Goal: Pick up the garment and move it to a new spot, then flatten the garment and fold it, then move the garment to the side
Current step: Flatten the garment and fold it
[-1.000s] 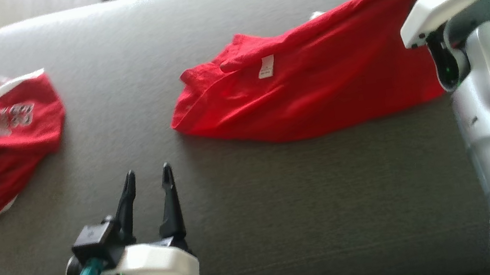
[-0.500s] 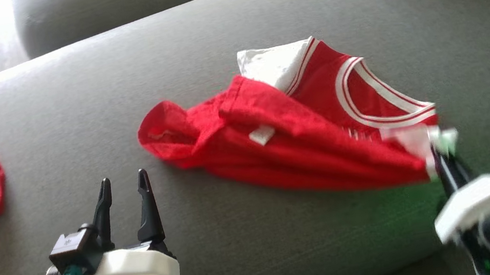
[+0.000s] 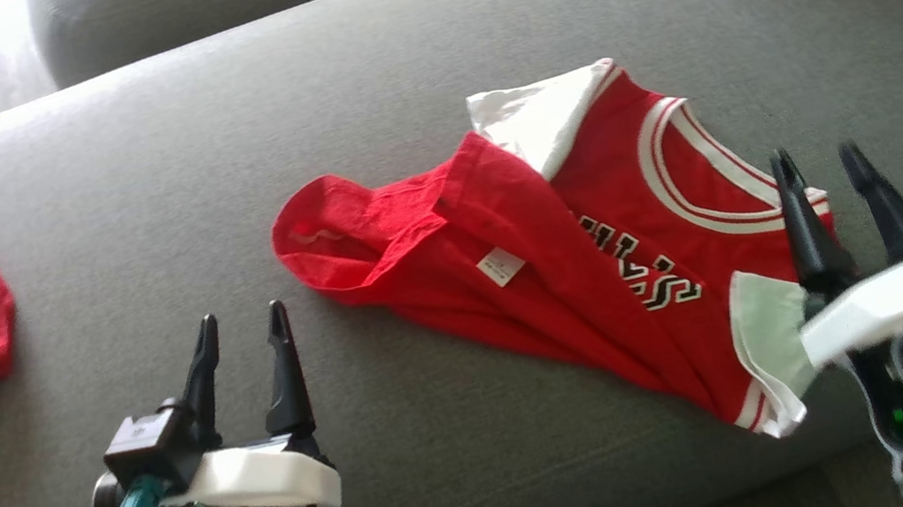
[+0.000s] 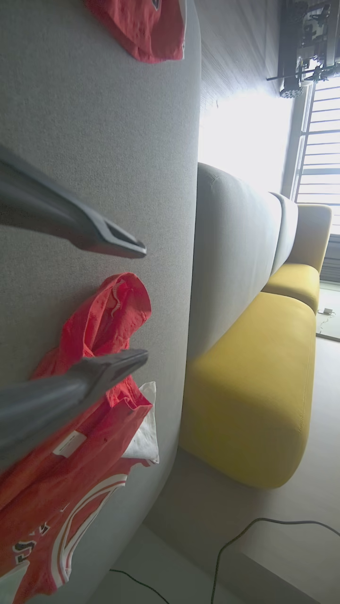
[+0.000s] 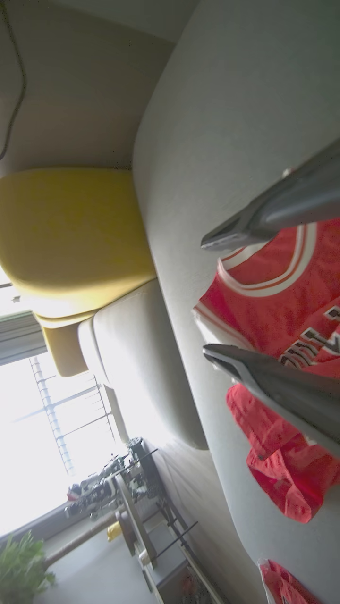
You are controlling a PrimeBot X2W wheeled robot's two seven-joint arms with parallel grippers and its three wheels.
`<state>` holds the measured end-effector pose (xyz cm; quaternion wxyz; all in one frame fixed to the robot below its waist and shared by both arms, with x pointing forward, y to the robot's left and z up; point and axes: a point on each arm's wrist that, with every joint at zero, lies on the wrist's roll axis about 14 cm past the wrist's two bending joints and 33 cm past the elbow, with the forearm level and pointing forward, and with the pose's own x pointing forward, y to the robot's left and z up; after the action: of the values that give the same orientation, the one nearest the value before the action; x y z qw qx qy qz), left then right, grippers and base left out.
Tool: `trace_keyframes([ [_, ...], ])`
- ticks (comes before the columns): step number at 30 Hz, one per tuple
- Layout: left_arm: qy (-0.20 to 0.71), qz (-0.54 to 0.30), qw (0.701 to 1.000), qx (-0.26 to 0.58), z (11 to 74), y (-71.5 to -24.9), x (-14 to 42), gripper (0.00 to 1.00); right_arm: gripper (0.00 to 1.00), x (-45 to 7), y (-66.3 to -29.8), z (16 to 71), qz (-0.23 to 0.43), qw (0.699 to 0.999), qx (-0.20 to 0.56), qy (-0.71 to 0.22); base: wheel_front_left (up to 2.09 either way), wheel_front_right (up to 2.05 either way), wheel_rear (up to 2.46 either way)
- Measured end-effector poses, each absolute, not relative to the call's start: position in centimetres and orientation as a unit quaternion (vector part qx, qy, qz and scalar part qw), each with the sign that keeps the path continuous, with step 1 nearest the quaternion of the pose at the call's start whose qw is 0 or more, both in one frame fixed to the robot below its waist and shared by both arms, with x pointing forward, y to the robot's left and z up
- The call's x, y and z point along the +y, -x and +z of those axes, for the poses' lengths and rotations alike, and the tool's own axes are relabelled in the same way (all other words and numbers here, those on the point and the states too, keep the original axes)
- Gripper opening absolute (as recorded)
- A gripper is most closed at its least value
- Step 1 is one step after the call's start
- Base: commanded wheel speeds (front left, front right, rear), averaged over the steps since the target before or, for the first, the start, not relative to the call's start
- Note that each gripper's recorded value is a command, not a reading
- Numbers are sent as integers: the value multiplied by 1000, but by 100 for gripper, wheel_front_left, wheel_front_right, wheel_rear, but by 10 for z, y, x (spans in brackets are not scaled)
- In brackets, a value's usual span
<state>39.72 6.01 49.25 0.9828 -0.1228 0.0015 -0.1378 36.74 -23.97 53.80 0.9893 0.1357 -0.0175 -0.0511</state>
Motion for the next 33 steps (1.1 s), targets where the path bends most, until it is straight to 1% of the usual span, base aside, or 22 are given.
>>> trace_keyframes([
  [3,122,-135,983,-2,495,-395,62,100,100,-222,-387,556,-20,992,-39,-121,0,0,0],
  [7,120,-116,986,-7,497,-391,76,100,100,-191,-407,563,27,993,-46,-102,0,0,0],
  [10,118,-95,988,-11,499,-389,90,100,100,-149,-419,557,99,994,-42,4,0,0,0],
  [11,117,-87,989,-11,498,-388,96,100,100,-145,-423,549,106,994,-35,18,0,0,0],
  [15,115,-65,991,-10,496,-381,112,100,100,-147,-428,517,99,995,-2,3,0,0,0],
  [22,110,-33,993,6,484,-367,132,100,100,-139,-435,496,95,995,9,-22,0,0,0],
  [26,111,-31,993,13,480,-363,133,100,100,-147,-440,479,80,996,34,-18,0,0,0],
  [29,110,-23,993,18,476,-361,138,100,100,-149,-456,470,77,995,63,-5,0,0,0],
  [33,107,-12,994,28,469,-363,145,100,100,-156,-497,475,66,994,88,8,0,0,0],
])
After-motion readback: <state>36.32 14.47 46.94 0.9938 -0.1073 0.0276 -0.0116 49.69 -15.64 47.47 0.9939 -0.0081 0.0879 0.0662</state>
